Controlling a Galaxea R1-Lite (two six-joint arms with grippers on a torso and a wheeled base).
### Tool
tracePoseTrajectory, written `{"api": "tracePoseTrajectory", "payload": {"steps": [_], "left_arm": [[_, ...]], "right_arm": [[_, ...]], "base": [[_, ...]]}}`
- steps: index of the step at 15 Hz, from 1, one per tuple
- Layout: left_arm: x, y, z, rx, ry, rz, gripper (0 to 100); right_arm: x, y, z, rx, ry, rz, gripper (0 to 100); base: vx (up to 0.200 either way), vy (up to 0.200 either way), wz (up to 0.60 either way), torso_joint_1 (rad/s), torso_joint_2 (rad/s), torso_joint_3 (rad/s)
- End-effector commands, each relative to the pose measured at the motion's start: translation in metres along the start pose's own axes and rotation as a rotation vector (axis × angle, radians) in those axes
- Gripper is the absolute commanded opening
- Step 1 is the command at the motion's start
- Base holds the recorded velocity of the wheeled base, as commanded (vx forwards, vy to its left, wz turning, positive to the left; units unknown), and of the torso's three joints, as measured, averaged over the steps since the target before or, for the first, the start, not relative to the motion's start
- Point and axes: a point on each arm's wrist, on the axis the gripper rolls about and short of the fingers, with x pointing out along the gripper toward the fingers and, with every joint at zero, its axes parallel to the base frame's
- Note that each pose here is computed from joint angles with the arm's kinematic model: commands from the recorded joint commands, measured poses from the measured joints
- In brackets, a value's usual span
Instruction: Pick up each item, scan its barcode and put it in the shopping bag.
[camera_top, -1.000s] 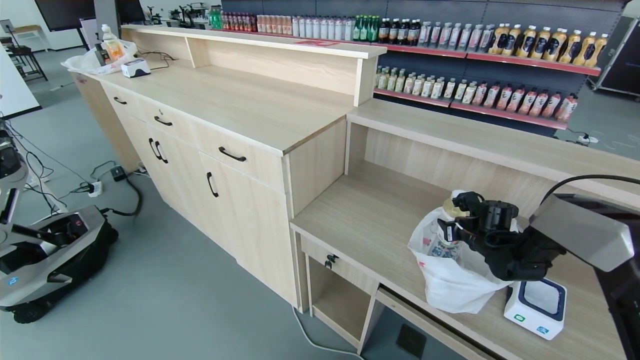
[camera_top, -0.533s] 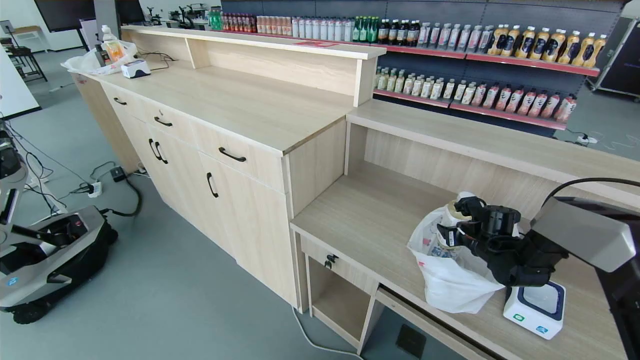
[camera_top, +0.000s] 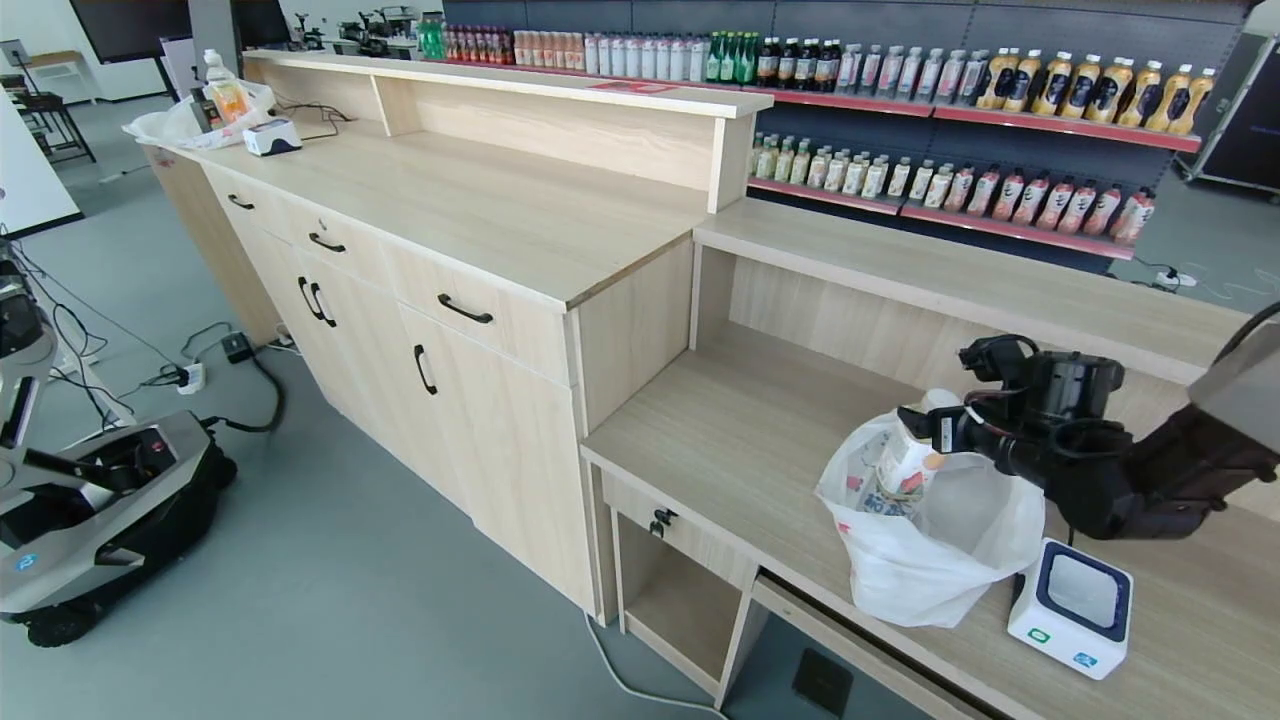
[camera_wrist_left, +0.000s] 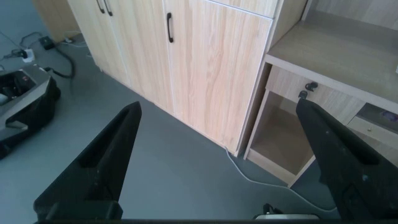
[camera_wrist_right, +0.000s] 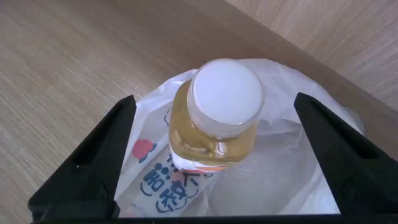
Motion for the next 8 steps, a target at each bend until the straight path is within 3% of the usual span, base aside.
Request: {"api": "tracePoseTrajectory", "payload": {"steps": [1, 2, 4, 6, 8], "left_arm": [[0.0, 0.0, 0.0, 0.0, 0.0, 0.0, 100], [0.0, 0.0, 0.0, 0.0, 0.0, 0.0, 100], [0.0, 0.0, 0.0, 0.0, 0.0, 0.0, 100], [0.0, 0.0, 0.0, 0.0, 0.0, 0.0, 100], [0.0, 0.0, 0.0, 0.0, 0.0, 0.0, 100]], "right_arm": [[-0.113, -0.04, 0.049, -0.016, -0.043, -0.116, 100], [-0.152, -0.065, 0.048, -0.046, -0.01, -0.214, 100], [-0.188, -0.094, 0.049, -0.06, 0.07, -0.335, 100], [-0.202, -0.115, 0.052, -0.033, 0.11, -0.428, 100], [-0.202, -0.144, 0.041, 0.012, 0.234, -0.637, 100]], "base": [[0.0, 0.0, 0.0, 0.0, 0.0, 0.0], [0.0, 0.0, 0.0, 0.0, 0.0, 0.0], [0.0, 0.0, -0.6, 0.0, 0.0, 0.002], [0.0, 0.0, -0.6, -0.002, 0.0, 0.005], [0.0, 0.0, -0.6, 0.002, 0.0, 0.005]]}}
